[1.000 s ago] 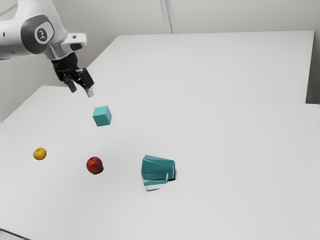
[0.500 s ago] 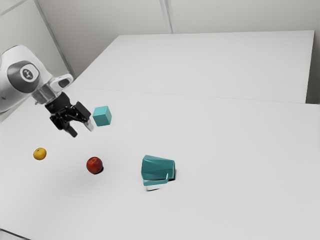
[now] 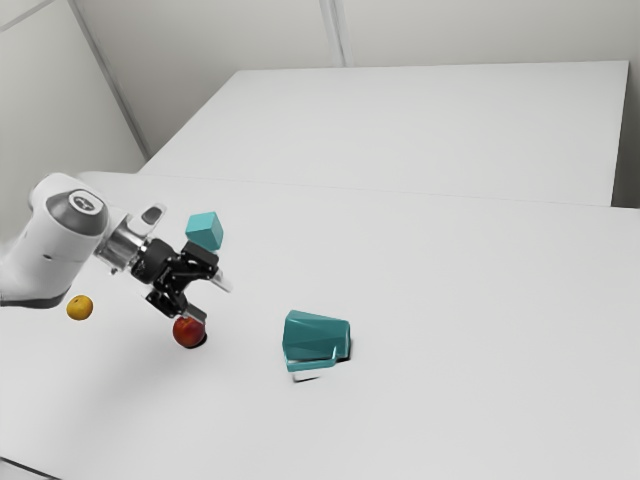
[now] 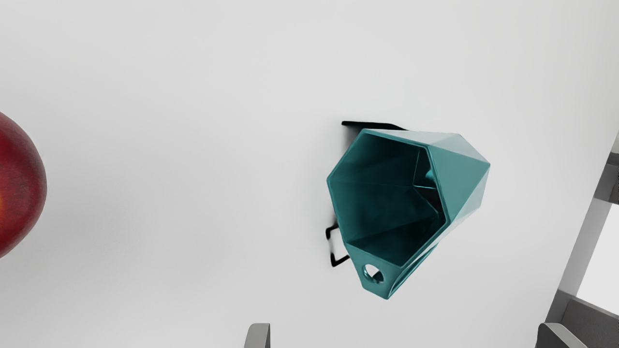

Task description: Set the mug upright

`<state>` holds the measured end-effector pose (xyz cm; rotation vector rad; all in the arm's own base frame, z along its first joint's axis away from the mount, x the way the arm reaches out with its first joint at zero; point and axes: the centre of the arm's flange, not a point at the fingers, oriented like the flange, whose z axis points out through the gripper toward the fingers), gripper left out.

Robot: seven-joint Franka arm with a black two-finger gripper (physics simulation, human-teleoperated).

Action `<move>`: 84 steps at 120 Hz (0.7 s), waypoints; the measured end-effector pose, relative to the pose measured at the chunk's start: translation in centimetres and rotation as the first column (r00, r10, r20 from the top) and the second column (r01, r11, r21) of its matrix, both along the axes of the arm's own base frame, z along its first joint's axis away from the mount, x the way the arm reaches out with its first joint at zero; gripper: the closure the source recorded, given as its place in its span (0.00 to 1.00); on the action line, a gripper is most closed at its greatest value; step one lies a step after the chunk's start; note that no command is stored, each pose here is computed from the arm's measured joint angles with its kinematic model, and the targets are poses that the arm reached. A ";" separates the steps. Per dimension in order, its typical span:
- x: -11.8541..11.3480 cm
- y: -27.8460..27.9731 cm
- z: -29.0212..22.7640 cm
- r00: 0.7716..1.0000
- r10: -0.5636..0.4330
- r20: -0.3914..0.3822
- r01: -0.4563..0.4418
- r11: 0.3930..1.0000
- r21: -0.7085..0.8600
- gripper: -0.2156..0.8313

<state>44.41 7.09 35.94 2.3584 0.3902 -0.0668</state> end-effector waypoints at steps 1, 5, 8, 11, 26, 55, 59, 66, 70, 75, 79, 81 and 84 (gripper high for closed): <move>0.0 -0.1 -0.1 1.000 0.001 0.000 -0.001 1.000 -0.001 0.21; -0.2 -0.3 -0.6 1.000 0.008 0.000 -0.008 1.000 -0.004 0.21; -0.4 -0.4 -1.0 1.000 0.015 -0.002 -0.015 1.000 -0.007 0.21; -0.6 -0.5 -1.3 1.000 0.021 -0.002 -0.021 1.000 -0.008 0.21; -0.3 -1.4 -2.9 1.000 0.026 -0.007 -0.026 1.000 0.001 0.21; 0.7 -4.6 -5.3 1.000 0.014 -0.010 -0.014 1.000 0.019 0.21; 0.8 -5.2 -5.5 1.000 0.011 -0.008 -0.011 1.000 0.017 0.21; 1.0 -6.4 -5.7 1.000 0.004 -0.002 -0.004 1.000 0.015 0.21; 1.1 -7.1 -5.9 1.000 0.002 -0.003 -0.002 1.000 0.012 0.21; 1.1 -7.9 -6.2 1.000 0.000 -0.004 0.000 1.000 0.008 0.22; 1.2 -8.5 -6.4 1.000 -0.003 -0.002 0.003 1.000 0.007 0.22; 1.3 -8.8 -6.4 1.000 -0.005 -0.001 0.005 1.000 0.007 0.22; 1.3 -9.2 -6.5 1.000 -0.008 0.001 0.008 1.000 0.007 0.22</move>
